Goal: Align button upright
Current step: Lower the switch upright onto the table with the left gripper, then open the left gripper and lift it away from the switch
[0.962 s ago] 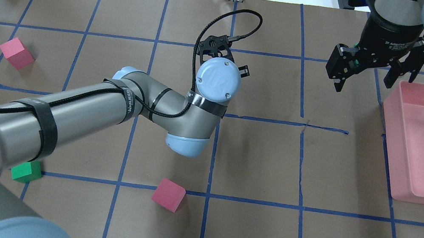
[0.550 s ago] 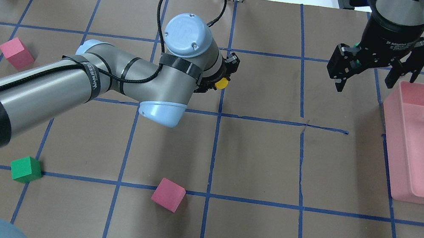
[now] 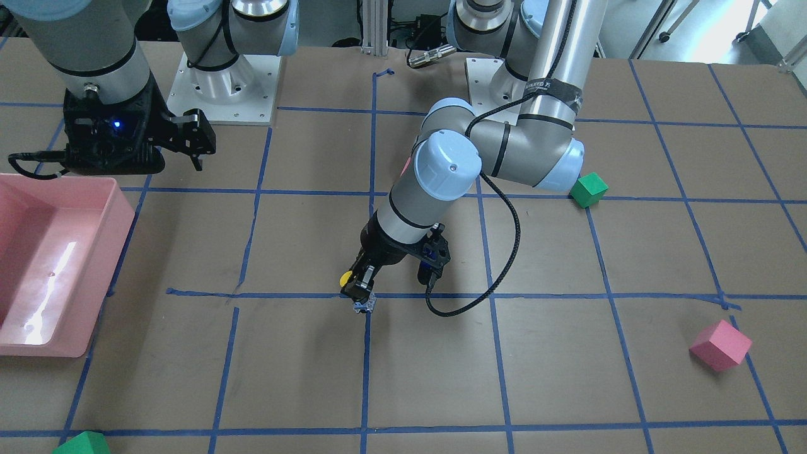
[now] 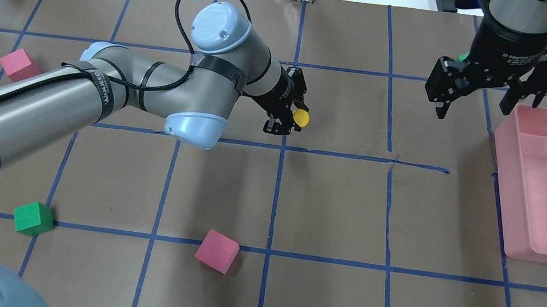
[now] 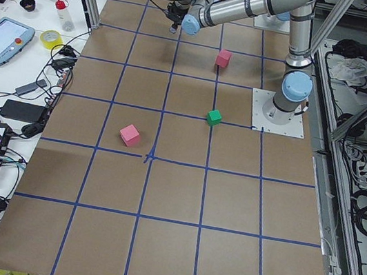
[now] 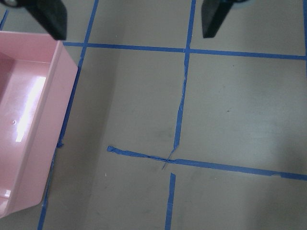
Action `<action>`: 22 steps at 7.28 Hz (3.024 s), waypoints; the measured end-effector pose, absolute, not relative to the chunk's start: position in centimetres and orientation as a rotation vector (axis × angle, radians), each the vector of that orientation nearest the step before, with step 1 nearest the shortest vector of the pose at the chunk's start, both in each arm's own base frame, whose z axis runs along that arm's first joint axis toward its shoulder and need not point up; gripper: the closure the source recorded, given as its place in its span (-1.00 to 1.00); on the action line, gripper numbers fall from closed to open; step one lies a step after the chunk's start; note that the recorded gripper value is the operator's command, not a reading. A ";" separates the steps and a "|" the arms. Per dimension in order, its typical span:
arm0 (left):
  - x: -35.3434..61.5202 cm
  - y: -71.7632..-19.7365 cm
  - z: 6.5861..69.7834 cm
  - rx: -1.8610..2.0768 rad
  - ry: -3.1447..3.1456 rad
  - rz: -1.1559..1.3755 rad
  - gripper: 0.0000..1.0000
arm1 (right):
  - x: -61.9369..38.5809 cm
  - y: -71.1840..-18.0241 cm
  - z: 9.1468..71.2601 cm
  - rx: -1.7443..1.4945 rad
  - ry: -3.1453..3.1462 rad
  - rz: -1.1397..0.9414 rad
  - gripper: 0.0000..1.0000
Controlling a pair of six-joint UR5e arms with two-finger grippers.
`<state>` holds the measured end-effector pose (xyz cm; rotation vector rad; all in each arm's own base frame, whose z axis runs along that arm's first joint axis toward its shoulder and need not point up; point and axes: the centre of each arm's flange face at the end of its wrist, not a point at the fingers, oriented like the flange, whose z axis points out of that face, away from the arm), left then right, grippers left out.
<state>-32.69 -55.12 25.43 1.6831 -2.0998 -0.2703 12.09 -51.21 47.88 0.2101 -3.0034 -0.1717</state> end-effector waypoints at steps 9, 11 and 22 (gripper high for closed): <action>-27.8 -55.3 20.0 1.675 -1.925 -0.638 -0.09 | 13.8 -52.0 50.5 0.247 -3.149 0.042 -1.00; -27.7 -55.4 19.6 1.665 -1.942 -0.628 -1.00 | 13.8 -51.9 50.4 0.175 -3.155 0.031 -1.00; -23.1 -57.4 35.4 0.745 -2.786 0.105 -1.00 | 13.3 -51.7 49.5 0.139 -3.125 -0.003 -1.00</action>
